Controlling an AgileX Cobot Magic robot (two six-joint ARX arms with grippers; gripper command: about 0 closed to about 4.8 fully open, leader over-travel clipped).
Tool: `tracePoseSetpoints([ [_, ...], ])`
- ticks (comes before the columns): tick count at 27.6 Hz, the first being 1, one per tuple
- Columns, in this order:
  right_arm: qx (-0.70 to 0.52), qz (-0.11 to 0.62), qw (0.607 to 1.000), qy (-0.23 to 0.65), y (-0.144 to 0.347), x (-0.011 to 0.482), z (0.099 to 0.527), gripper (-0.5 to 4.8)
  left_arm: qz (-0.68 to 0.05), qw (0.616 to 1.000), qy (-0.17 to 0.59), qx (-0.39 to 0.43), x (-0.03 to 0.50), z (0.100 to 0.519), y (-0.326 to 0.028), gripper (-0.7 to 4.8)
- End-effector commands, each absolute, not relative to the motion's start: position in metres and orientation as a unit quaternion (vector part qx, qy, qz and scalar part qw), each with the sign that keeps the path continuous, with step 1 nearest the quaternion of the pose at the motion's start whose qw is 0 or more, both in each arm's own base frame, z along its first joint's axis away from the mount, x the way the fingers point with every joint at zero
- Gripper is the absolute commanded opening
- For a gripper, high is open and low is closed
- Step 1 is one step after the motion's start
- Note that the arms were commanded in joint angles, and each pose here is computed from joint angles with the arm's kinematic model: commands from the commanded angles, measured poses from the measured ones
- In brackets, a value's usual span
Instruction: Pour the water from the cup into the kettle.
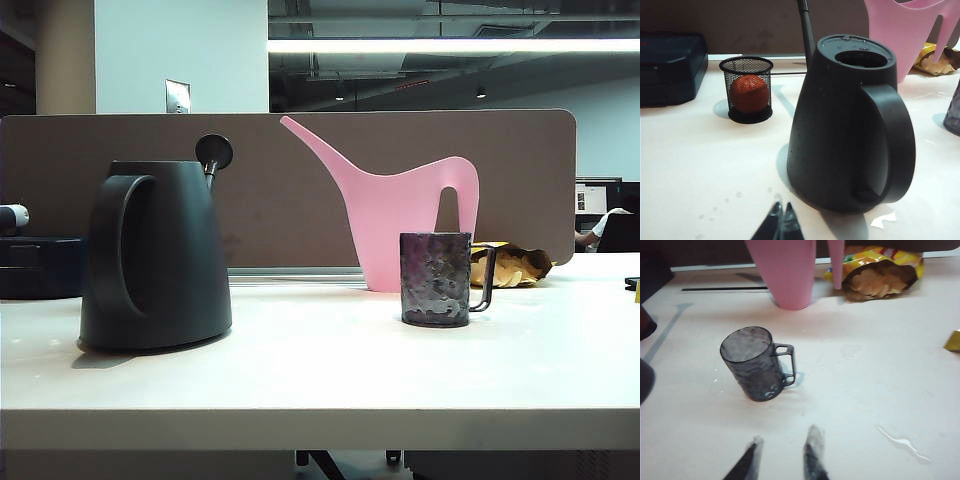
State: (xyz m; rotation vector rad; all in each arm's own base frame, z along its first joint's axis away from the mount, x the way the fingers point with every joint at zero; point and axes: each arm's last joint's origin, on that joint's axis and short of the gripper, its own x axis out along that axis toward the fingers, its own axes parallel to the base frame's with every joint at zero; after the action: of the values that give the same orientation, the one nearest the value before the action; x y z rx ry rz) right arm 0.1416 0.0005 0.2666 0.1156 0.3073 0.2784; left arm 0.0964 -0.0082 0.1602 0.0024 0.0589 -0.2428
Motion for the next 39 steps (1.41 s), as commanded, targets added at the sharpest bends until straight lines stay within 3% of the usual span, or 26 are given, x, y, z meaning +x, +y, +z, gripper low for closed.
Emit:
tracePoseSetpoints([
  [1,0.050,0.161,0.976,0.140,0.006,0.162,0.265,1.41,-0.122,0.992,0.023,-0.002,0.096,0.162,-0.008,-0.05],
  [2,0.048,0.175,0.973,0.144,0.010,0.173,0.261,2.19,-0.122,0.992,0.023,-0.002,0.096,0.162,-0.008,-0.05],
  [4,0.047,0.193,0.968,0.151,0.018,0.190,0.253,2.88,-0.122,0.992,0.023,-0.002,0.096,0.162,-0.008,-0.05],
  [9,0.046,0.213,0.961,0.172,0.029,0.221,0.230,2.91,-0.122,0.992,0.023,-0.002,0.096,0.162,-0.008,-0.05],
  [14,0.053,0.210,0.958,0.186,0.031,0.247,0.205,3.82,-0.122,0.992,0.023,-0.002,0.096,0.162,-0.008,-0.05],
  [27,0.058,0.199,0.963,0.170,0.034,0.287,0.153,3.78,-0.122,0.992,0.023,-0.002,0.096,0.162,-0.008,-0.05],
  [39,0.060,0.199,0.963,0.169,0.037,0.323,0.149,3.77,-0.122,0.992,0.023,-0.002,0.096,0.162,-0.008,-0.05],
])
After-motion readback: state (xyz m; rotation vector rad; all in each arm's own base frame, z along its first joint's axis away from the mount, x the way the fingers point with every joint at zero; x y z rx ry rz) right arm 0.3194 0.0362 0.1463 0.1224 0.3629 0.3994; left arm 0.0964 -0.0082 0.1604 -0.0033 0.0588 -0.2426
